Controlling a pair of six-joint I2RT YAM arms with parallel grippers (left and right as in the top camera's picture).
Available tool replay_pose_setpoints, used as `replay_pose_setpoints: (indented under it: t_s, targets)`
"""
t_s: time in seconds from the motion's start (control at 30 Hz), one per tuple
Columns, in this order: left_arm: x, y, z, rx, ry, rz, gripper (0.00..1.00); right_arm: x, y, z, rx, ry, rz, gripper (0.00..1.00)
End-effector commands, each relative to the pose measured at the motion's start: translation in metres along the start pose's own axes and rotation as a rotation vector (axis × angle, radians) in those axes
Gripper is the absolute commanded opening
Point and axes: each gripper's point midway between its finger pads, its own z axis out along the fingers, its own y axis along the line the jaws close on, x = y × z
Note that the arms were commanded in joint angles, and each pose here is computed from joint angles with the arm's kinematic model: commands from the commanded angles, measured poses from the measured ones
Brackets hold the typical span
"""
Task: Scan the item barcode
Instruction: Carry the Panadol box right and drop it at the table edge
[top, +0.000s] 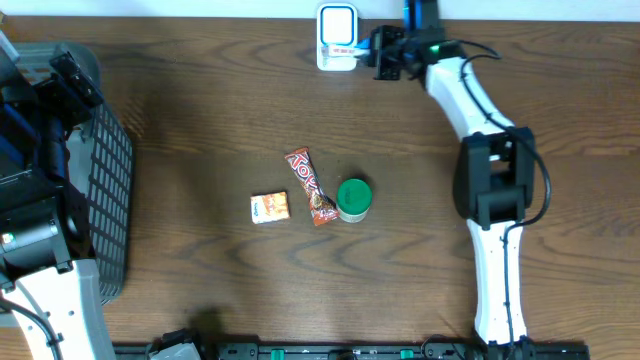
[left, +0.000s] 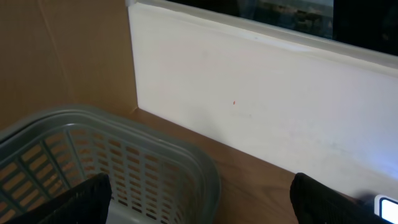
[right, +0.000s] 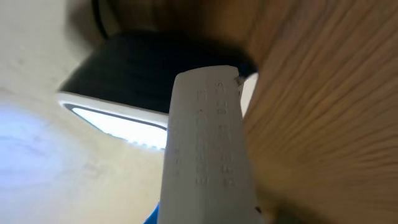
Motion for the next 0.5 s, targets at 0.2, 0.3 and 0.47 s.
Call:
replay_pose_setpoints:
  t_s: [0.2, 0.3, 0.47]
  targets:
    - [-0.001, -0.003, 0.0, 0.013, -0.002, -0.008, 0.91, 0.012, -0.005, -0.121, 0.171, -0.13, -0.194, 0.01]
    - [-0.001, -0.003, 0.0, 0.013, -0.002, -0.008, 0.91, -0.004, -0.023, -0.176, 0.288, -0.364, -0.208, 0.01]
    - [-0.001, -0.003, 0.0, 0.013, -0.002, -0.008, 0.91, -0.026, -0.056, -0.292, 0.502, -0.785, -0.233, 0.01]
